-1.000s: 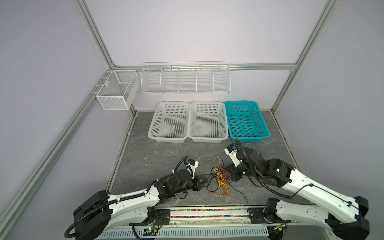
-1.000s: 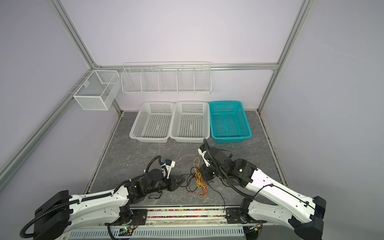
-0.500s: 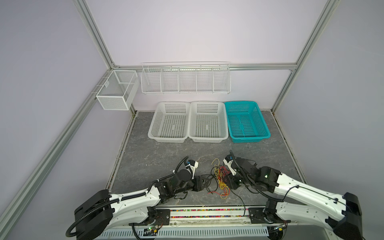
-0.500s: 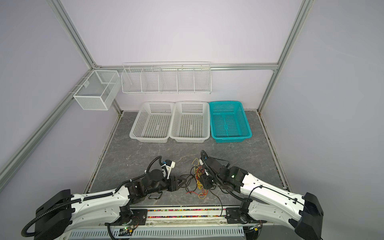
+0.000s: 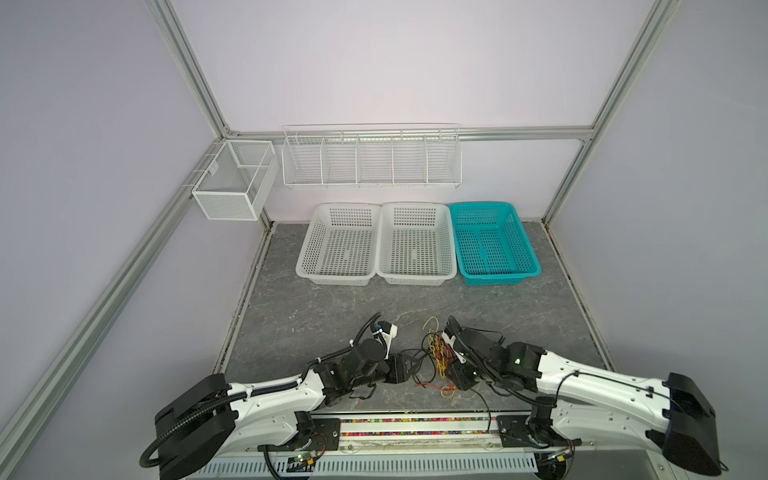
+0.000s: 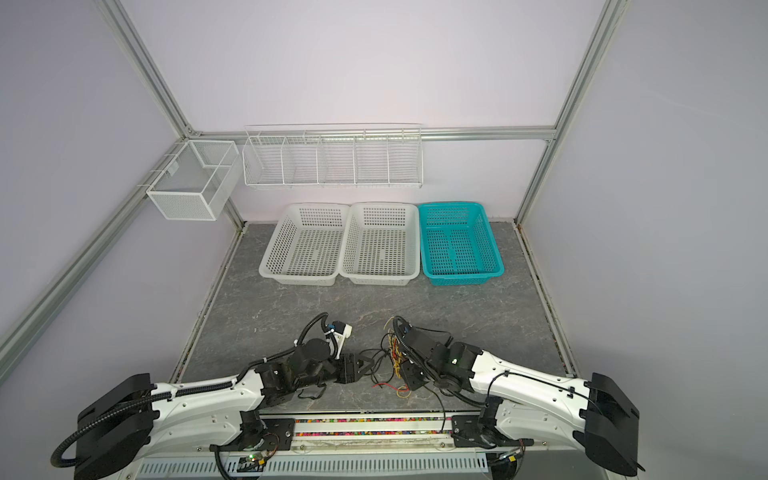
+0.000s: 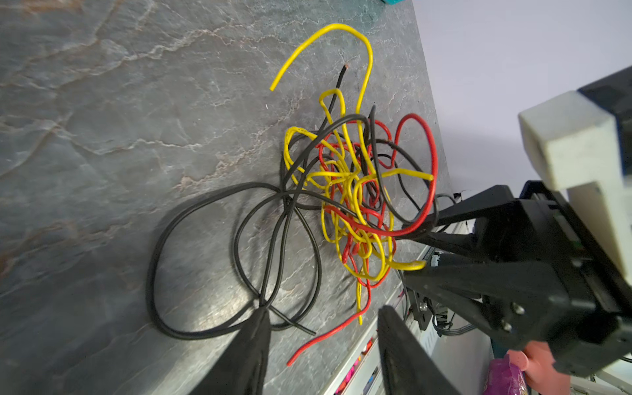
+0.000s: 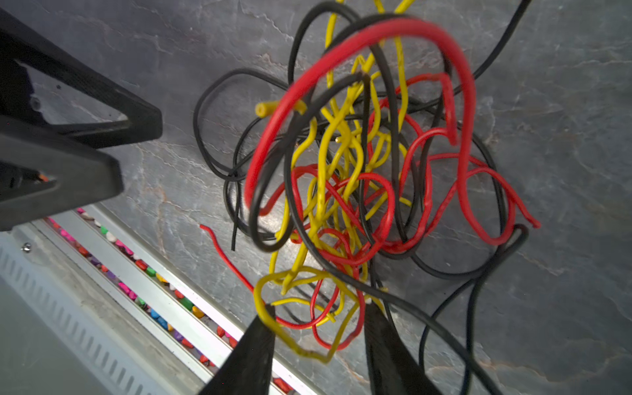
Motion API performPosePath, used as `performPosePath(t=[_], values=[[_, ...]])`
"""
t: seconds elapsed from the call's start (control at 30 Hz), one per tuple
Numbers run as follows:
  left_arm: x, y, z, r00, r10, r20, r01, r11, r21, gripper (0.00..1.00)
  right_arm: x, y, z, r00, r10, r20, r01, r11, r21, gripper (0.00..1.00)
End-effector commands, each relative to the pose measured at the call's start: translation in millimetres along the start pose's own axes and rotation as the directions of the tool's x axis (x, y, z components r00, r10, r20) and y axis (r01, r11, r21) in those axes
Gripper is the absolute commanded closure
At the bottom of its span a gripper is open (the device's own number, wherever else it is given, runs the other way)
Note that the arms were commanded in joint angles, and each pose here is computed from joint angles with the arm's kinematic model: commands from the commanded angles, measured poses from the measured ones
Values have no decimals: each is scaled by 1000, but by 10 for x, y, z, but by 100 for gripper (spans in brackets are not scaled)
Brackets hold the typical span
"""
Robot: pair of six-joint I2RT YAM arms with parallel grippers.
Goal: Untangle the cables
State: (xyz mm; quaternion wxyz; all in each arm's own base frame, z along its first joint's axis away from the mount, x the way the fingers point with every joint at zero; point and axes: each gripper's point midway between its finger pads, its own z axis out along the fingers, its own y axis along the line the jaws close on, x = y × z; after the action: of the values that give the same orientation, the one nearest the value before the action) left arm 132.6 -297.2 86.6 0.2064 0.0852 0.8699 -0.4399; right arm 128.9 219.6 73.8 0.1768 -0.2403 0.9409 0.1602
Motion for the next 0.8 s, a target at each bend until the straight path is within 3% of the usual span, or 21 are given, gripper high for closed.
performPosePath(t=[0.0,0.07,0.13,0.37,0.6,0.77], values=[[-106,-198,28,1000,-4,7,4,999,48,46,-35,31,83,1000,-2,14,2,1000,-3,70],[-95,-223,53,1000,-5,-5,5,998,57,44,-87,104,64,999,-24,22,25,999,-24,85],[-97,-253,71,1000,-6,-11,7,998,66,42,-173,221,-18,998,-54,42,57,996,-63,93],[-176,-442,97,1000,-30,6,29,989,145,35,-476,766,-546,972,-180,154,216,940,-266,93],[-207,-595,131,1000,-31,-3,31,978,206,33,-547,1009,-758,948,-246,204,306,880,-363,94],[-146,-598,230,998,-47,-31,53,969,240,33,-644,1170,-1022,916,-262,304,376,825,-423,94]])
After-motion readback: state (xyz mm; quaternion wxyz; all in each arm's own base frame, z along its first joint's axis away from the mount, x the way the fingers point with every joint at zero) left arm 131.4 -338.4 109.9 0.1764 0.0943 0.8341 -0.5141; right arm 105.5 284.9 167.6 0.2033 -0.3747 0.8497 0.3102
